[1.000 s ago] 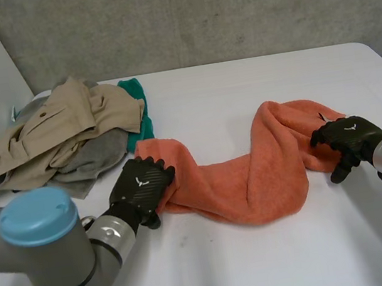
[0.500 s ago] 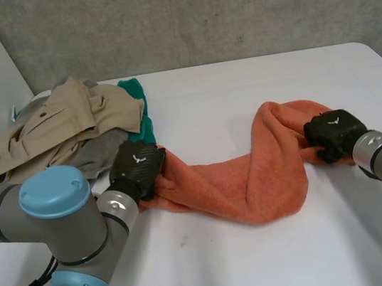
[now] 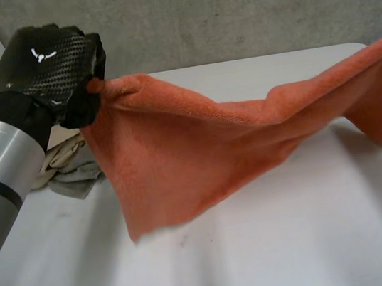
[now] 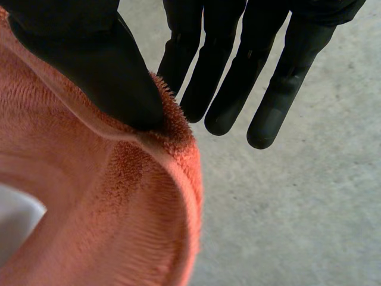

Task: Fold the laundry.

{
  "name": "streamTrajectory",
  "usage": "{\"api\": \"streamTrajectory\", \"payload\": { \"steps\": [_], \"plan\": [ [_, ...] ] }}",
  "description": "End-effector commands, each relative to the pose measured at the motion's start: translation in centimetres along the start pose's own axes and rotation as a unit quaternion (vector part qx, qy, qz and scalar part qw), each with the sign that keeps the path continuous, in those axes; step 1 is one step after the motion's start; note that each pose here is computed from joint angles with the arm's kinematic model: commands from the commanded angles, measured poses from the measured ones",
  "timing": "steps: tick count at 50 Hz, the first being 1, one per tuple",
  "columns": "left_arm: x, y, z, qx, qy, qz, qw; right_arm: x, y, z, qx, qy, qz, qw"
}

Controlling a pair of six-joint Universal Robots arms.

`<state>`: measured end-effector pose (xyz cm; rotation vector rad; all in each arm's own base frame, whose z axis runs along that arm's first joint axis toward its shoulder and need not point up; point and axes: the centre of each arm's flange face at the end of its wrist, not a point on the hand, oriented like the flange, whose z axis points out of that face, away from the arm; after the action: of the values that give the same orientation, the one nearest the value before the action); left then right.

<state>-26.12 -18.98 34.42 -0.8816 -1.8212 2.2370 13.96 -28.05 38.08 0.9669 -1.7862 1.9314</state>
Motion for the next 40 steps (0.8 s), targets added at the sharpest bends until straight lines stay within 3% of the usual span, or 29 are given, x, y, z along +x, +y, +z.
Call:
{"api": "streamTrajectory", "payload": {
  "steps": [1,5,11,13,18,22,25,31,40],
  "plan": [
    [1.5,4.6,0.8,-0.105,0.038,0.000,0.994,-2.1,2.9,0.2,-0.079,-0.070,-0.056,0.993],
    [2.9,8.6,2.8,-0.163,0.059,-0.001,0.985,-5.4,6.4,2.6,-0.134,-0.144,-0.074,0.978],
    [3.4,11.2,9.2,-0.151,0.048,0.004,0.987,-6.2,8.9,6.8,-0.159,-0.108,-0.093,0.977],
    [2.9,10.5,10.9,-0.123,0.036,0.006,0.992,-5.5,9.2,9.1,-0.142,-0.056,-0.108,0.982],
    [-0.4,2.6,16.6,0.068,-0.041,0.012,0.997,-2.1,5.6,13.2,-0.018,0.099,-0.122,0.987],
    [-3.4,-3.6,17.6,0.204,-0.101,0.014,0.974,2.0,0.9,14.4,0.135,0.242,-0.096,0.956],
    [-4.6,-4.7,17.7,0.239,-0.131,0.012,0.962,3.3,-0.9,13.9,0.184,0.278,-0.087,0.939],
    [-3.9,-3.3,16.9,0.205,-0.136,0.000,0.969,1.7,0.0,13.6,0.176,0.235,-0.078,0.953],
    [-0.6,5.9,12.9,0.050,-0.081,-0.012,0.995,-5.0,6.3,12.4,0.069,0.072,-0.054,0.994]
  ]
}}
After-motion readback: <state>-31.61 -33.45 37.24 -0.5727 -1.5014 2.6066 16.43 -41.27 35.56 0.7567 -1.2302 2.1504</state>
